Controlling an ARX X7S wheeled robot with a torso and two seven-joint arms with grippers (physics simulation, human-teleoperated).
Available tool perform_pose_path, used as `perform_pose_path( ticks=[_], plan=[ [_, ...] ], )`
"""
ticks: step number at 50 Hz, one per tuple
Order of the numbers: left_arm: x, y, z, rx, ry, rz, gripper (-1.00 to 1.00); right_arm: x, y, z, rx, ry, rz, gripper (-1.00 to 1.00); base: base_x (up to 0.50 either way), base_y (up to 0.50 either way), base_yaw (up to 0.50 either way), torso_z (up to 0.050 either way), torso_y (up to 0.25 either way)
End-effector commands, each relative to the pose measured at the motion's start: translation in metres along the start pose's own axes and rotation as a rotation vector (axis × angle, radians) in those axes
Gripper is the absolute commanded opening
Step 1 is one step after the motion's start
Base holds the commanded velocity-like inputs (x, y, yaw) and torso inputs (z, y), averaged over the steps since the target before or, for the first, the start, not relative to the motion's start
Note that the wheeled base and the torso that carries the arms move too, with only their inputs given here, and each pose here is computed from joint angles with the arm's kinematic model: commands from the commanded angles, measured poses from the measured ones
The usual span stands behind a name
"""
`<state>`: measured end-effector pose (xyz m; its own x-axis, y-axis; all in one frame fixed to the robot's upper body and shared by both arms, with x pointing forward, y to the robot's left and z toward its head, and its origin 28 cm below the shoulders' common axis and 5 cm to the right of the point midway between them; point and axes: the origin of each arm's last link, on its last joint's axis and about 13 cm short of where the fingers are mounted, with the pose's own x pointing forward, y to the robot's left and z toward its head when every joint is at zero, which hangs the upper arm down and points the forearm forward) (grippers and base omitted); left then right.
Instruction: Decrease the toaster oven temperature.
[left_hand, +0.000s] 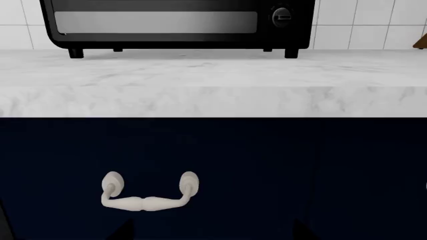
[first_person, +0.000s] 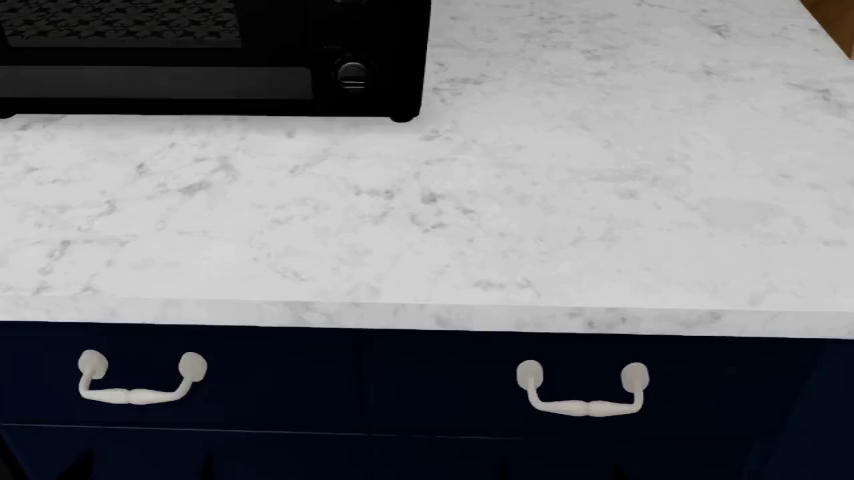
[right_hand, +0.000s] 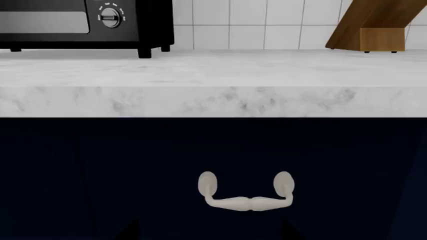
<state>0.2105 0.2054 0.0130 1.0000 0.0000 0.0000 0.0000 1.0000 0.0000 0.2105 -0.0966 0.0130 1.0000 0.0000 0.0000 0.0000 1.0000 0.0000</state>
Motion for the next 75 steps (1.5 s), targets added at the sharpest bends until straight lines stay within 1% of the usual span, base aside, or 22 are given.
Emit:
perform_pose_path(
  ticks=[1, 3, 4, 9, 11, 23, 24, 27, 30, 33, 37, 40, 42, 46, 47, 53, 59, 61, 62, 68, 72, 75],
  plan=[
    [0.000, 0.000, 0.000, 0.000, 0.000, 0.000, 1.00, 0.000, 0.000, 0.001, 0.000, 0.000, 0.000, 1.00, 0.00, 0.00, 0.00, 0.000, 0.000],
    [0.002, 0.001, -0.003, 0.001, 0.002, 0.001, 1.00, -0.001, 0.000, 0.001, -0.019, 0.008, -0.007, 1.00, 0.00, 0.00, 0.00, 0.000, 0.000],
    [0.003, 0.001, -0.004, -0.001, 0.002, 0.001, 1.00, -0.002, -0.001, 0.003, 0.025, -0.010, -0.008, 1.00, 0.00, 0.00, 0.00, 0.000, 0.000],
    [-0.002, -0.001, 0.003, 0.000, 0.001, -0.002, 1.00, 0.000, 0.001, -0.002, -0.022, 0.007, 0.000, 1.00, 0.00, 0.00, 0.00, 0.000, 0.000],
    [-0.003, -0.002, 0.005, 0.000, 0.001, -0.002, 1.00, 0.001, 0.001, -0.002, 0.008, -0.017, 0.010, 1.00, 0.00, 0.00, 0.00, 0.000, 0.000],
    [-0.001, 0.000, 0.002, -0.004, -0.010, -0.007, 1.00, 0.000, 0.001, -0.001, 0.001, 0.000, 0.002, 1.00, 0.00, 0.00, 0.00, 0.000, 0.000],
    [-0.001, 0.000, 0.002, 0.033, 0.001, 0.008, 1.00, 0.001, 0.001, -0.001, 0.000, 0.001, 0.002, 1.00, 0.00, 0.00, 0.00, 0.000, 0.000],
    [0.002, 0.002, 0.001, 0.000, -0.020, 0.005, 1.00, 0.001, 0.001, -0.001, -0.001, -0.001, 0.003, 1.00, 0.00, 0.00, 0.00, 0.000, 0.000],
    [0.002, 0.002, 0.005, 0.005, -0.035, 0.006, 1.00, 0.000, 0.002, 0.003, -0.003, -0.014, 0.007, 1.00, 0.00, 0.00, 0.00, 0.000, 0.000],
    [0.000, 0.001, 0.021, 0.021, -0.086, 0.014, 1.00, 0.000, 0.002, 0.010, -0.009, -0.053, 0.013, 1.00, 0.00, 0.00, 0.00, 0.000, 0.000],
    [-0.005, -0.002, 0.055, 0.029, -0.188, 0.009, 1.00, -0.001, 0.002, 0.023, -0.024, -0.103, 0.014, 1.00, 0.00, 0.00, 0.00, 0.000, 0.000],
    [-0.008, -0.002, 0.072, 0.024, -0.234, 0.002, 1.00, -0.003, 0.003, 0.032, -0.029, -0.140, 0.024, 1.00, 0.00, 0.00, 0.00, 0.000, 0.000],
    [-0.010, -0.002, 0.081, 0.040, -0.267, 0.002, 1.00, -0.004, 0.003, 0.043, -0.067, -0.176, 0.023, 1.00, 0.00, 0.00, 0.00, 0.000, 0.000],
    [-0.012, -0.001, 0.094, 0.038, -0.288, -0.003, 1.00, -0.007, 0.001, 0.068, -0.080, -0.240, 0.024, 1.00, 0.00, 0.00, 0.00, 0.000, 0.000],
    [-0.012, -0.002, 0.096, 0.024, -0.280, -0.014, 1.00, -0.007, 0.000, 0.072, -0.097, -0.243, 0.013, 1.00, 0.00, 0.00, 0.00, 0.000, 0.000],
    [-0.002, 0.003, 0.113, 0.041, -0.278, -0.031, 1.00, -0.007, -0.004, 0.090, -0.117, -0.264, 0.004, 1.00, 0.00, 0.00, 0.00, 0.000, 0.000],
    [0.010, 0.003, 0.139, 0.033, -0.273, -0.054, 1.00, -0.002, -0.007, 0.103, -0.165, -0.215, -0.031, 1.00, 0.00, 0.00, 0.00, 0.000, 0.000],
    [0.013, 0.003, 0.145, 0.028, -0.258, -0.049, 1.00, -0.001, -0.007, 0.106, -0.147, -0.213, -0.005, 1.00, 0.00, 0.00, 0.00, 0.000, 0.000],
    [0.015, 0.003, 0.148, 0.031, -0.229, -0.052, 1.00, 0.000, -0.008, 0.109, -0.158, -0.204, -0.024, 1.00, 0.00, 0.00, 0.00, 0.000, 0.000],
    [0.021, 0.002, 0.156, 0.031, -0.210, -0.111, 1.00, 0.005, -0.012, 0.124, -0.149, -0.150, -0.065, 1.00, 0.00, 0.00, 0.00, 0.000, 0.000],
    [0.022, 0.001, 0.169, 0.027, -0.207, -0.139, 1.00, 0.006, -0.015, 0.140, -0.206, -0.179, -0.143, 1.00, 0.00, 0.00, 0.00, 0.000, 0.000],
    [0.025, 0.000, 0.178, 0.029, -0.192, -0.165, 1.00, 0.006, -0.018, 0.150, -0.203, -0.139, -0.140, 1.00, 0.00, 0.00, 0.00, 0.000, 0.000]
  ],
)
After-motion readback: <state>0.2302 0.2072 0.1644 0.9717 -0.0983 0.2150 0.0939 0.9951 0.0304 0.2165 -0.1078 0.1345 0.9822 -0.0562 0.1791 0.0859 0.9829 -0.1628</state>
